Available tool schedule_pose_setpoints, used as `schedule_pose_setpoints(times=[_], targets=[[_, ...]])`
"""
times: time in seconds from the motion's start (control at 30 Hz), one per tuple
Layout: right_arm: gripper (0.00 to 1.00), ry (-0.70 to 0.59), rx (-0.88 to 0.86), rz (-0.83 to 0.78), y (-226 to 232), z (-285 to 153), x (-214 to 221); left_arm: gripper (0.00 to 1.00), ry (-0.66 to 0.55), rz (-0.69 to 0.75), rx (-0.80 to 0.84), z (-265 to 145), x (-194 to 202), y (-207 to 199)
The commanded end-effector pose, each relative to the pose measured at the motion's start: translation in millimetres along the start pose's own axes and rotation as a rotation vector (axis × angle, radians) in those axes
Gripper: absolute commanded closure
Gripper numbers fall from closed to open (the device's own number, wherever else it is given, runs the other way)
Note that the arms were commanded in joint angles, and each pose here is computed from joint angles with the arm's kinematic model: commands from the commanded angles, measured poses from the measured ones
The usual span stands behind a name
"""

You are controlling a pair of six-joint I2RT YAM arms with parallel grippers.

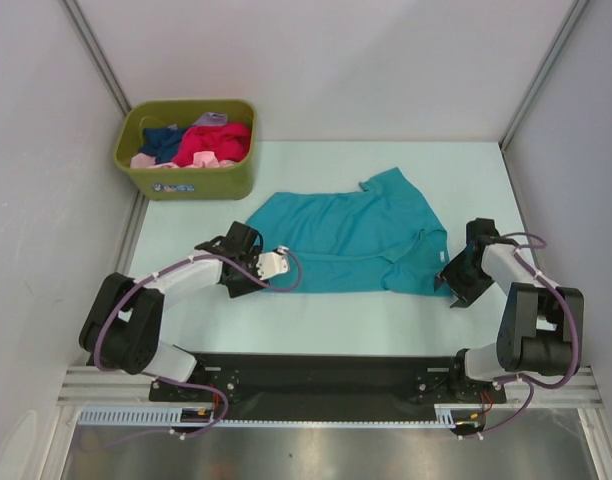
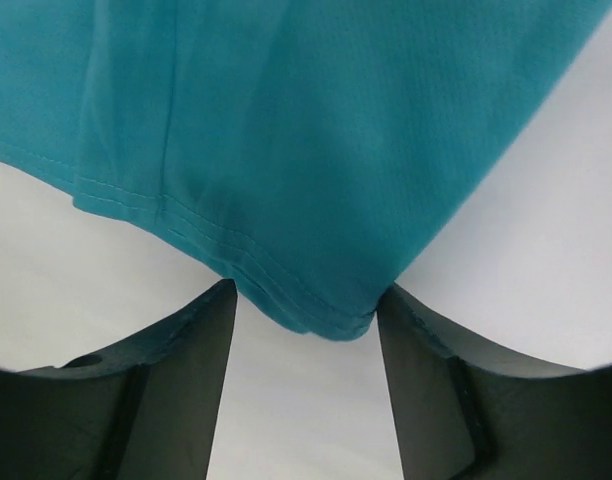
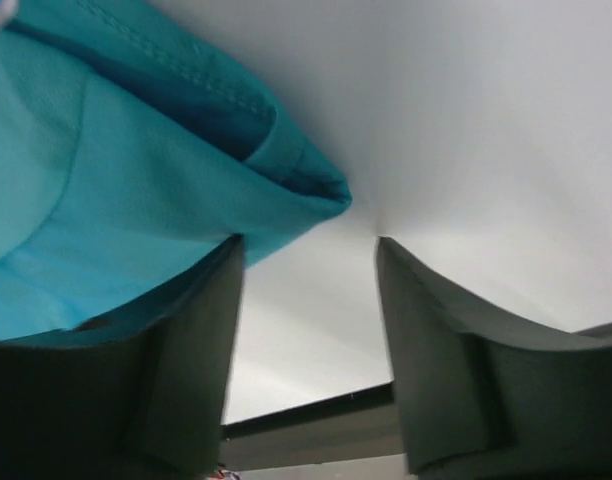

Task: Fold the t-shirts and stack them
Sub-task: Fold the tshirt

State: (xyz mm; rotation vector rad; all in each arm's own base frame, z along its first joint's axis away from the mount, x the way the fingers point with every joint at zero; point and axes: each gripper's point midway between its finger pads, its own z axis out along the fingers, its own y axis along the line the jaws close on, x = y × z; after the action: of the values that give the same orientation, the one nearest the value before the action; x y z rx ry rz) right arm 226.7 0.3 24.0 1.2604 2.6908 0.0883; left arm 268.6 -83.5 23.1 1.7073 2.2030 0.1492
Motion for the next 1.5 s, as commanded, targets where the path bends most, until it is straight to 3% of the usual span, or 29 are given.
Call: schedule_pose_setpoints(times=[0.0, 0.03, 0.07, 0.1, 0.13, 0.17, 0.27, 0.4, 0.57, 0.8, 0.9, 0.93, 0.97, 1.0, 1.03, 1.1, 1.13, 1.23, 1.27, 1.37, 1.47], targets=[[0.44, -0.108, -0.011, 0.019, 8.1, 6.6, -25.0, 0.37, -0.05, 0.01, -0.112, 8.4, -11.2, 22.8], [0.49, -0.111, -0.006, 0.021, 6.4, 7.6, -25.3, 0.42, -0.05, 0.008, -0.114, 10.6, -9.6, 21.1], [0.56, -0.112, 0.001, 0.03, 4.3, 8.9, -25.8, 0.54, -0.051, 0.005, -0.114, 14.1, -7.6, 17.7], [0.71, -0.113, 0.007, 0.034, 2.3, 9.3, -25.9, 0.62, -0.052, -0.009, -0.106, 15.8, -6.9, 14.8], [0.77, -0.11, 0.022, 0.04, -2.9, 9.9, -24.4, 0.72, -0.053, -0.014, -0.093, 17.0, -6.9, 10.9], [0.89, -0.122, 0.034, 0.053, -8.0, 8.4, -27.3, 0.98, -0.048, -0.022, -0.077, 16.8, -5.3, 6.9], [1.0, -0.12, 0.05, 0.061, -18.2, 5.9, -26.3, 1.0, -0.049, -0.053, -0.037, 13.6, -3.4, -4.4], [1.0, -0.114, 0.036, 0.115, -26.0, -5.1, -24.7, 1.0, -0.041, -0.051, -0.021, -6.6, 6.3, -16.7], [1.0, -0.103, 0.042, 0.243, -49.8, -28.8, -9.2, 1.0, -0.07, -0.051, 0.123, -38.0, 7.1, -50.4], [1.0, -0.094, 0.077, 0.388, -72.8, -33.1, 21.1, 0.99, -0.076, -0.027, 0.248, -39.7, 13.7, -97.4], [0.95, -0.091, 0.093, 0.4, -78.5, -28.7, 27.3, 0.93, -0.052, -0.027, 0.213, -31.6, 19.0, -92.9], [0.88, -0.103, 0.09, 0.402, -77.5, -31.7, 24.0, 0.72, -0.049, -0.024, 0.21, -31.0, 18.9, -92.0], [0.76, -0.108, 0.093, 0.406, -77.5, -33.5, 22.2, 0.58, -0.046, -0.024, 0.206, -31.5, 18.0, -89.3], [0.55, -0.122, 0.09, 0.399, -76.6, -37.1, 18.2, 0.46, -0.044, -0.012, 0.208, -32.9, 17.6, -88.3], [0.49, -0.146, 0.085, 0.388, -75.5, -41.6, 12.0, 0.26, -0.041, -0.004, 0.209, -35.4, 17.0, -86.3], [0.46, -0.198, 0.032, 0.319, -62.3, -58.4, -6.6, 0.18, -0.048, 0.001, 0.18, -46.0, 11.0, -72.1], [0.48, -0.224, -0.004, 0.273, -52.3, -64.8, -14.4, 0.16, -0.047, -0.007, 0.167, -50.9, 9.6, -65.8], [0.69, -0.286, -0.081, 0.021, -9.2, -86.2, -23.6, 0.11, -0.145, -0.119, 0.094, -72.9, -12.1, -26.7], [0.82, -0.265, -0.087, -0.027, -0.3, -85.1, -18.5, 0.09, -0.175, -0.182, 0.069, -79.5, -20.6, -11.5], [1.0, -0.121, -0.091, -0.181, 28.0, -66.7, 15.5, 0.08, -0.194, -0.325, -0.001, -76.5, -18.8, 15.5], [1.0, -0.043, -0.063, -0.279, 45.0, -47.7, 35.9, 0.07, -0.163, -0.425, -0.103, -68.2, -13.4, 39.3]])
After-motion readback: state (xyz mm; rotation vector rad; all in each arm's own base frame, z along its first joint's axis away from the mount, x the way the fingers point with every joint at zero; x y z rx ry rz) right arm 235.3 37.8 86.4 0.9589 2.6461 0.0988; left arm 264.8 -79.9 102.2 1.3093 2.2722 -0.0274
